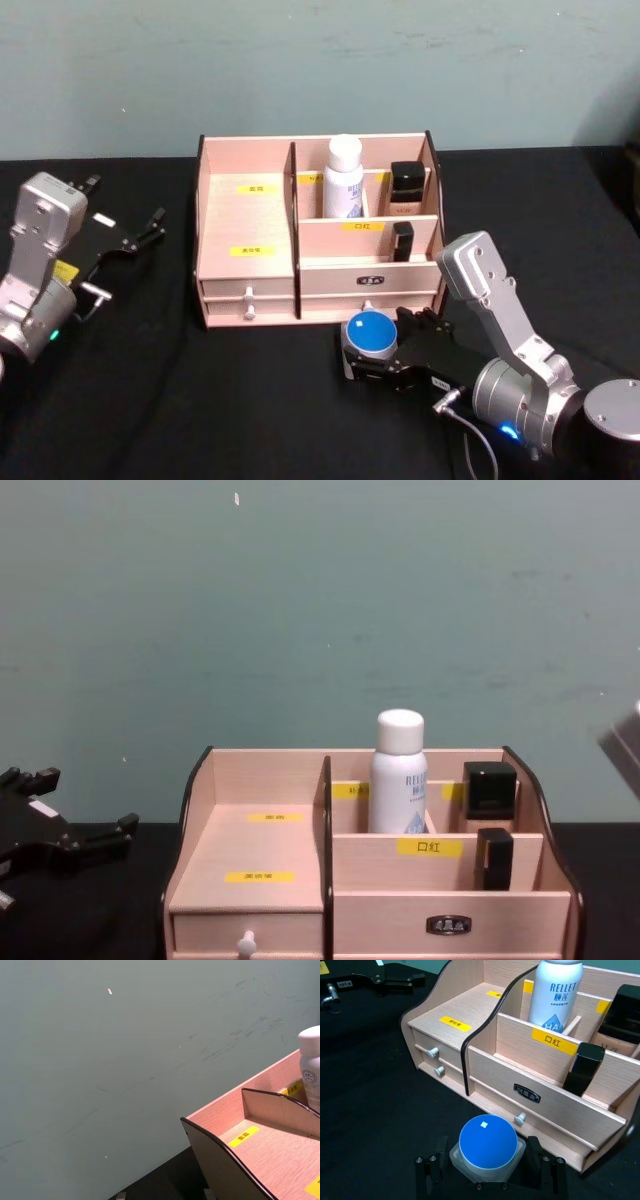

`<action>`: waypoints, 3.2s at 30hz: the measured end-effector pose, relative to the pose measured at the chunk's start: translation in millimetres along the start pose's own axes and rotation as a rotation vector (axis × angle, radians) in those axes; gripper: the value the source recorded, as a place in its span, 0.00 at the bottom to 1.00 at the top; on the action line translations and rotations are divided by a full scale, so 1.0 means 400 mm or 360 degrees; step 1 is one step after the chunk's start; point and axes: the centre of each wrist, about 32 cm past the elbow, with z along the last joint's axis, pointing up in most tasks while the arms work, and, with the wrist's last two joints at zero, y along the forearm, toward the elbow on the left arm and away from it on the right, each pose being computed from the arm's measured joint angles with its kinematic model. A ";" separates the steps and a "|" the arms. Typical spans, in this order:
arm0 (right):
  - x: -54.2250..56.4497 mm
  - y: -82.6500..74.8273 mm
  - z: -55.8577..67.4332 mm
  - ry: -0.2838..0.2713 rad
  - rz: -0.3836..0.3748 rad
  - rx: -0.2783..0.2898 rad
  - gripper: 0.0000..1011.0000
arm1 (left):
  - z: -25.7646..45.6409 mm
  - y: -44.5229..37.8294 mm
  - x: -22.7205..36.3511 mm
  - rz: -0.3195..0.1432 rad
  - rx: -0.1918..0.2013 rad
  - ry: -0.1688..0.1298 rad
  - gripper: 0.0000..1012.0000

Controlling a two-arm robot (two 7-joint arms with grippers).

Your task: Pick up the facial cleanser and watermelon frost from the table and place them into the tiered storage box.

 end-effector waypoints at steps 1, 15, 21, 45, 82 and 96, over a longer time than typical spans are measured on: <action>0.001 0.002 0.000 0.0001 0.0001 -0.0001 0.99 | 0.000 0.000 0.000 0.0000 0.0000 0.0000 0.99; 0.006 0.036 -0.004 0.0008 0.0034 -0.0012 0.99 | 0.000 0.000 0.000 0.0000 0.0000 0.0000 0.99; 0.007 0.044 -0.004 -0.0003 0.0037 -0.0021 0.99 | 0.000 0.000 0.000 0.0000 0.0000 0.0000 0.99; 0.007 0.043 -0.005 -0.0002 0.0034 -0.0023 0.80 | 0.000 0.000 0.000 0.0000 0.0000 0.0000 0.99; -0.014 0.013 0.102 -0.0172 0.0178 0.0162 0.73 | 0.000 0.000 0.000 0.0000 0.0000 0.0000 0.99; -0.021 0.100 0.236 -0.0250 0.0254 0.0326 0.73 | 0.000 0.000 0.000 0.0000 0.0000 0.0000 0.99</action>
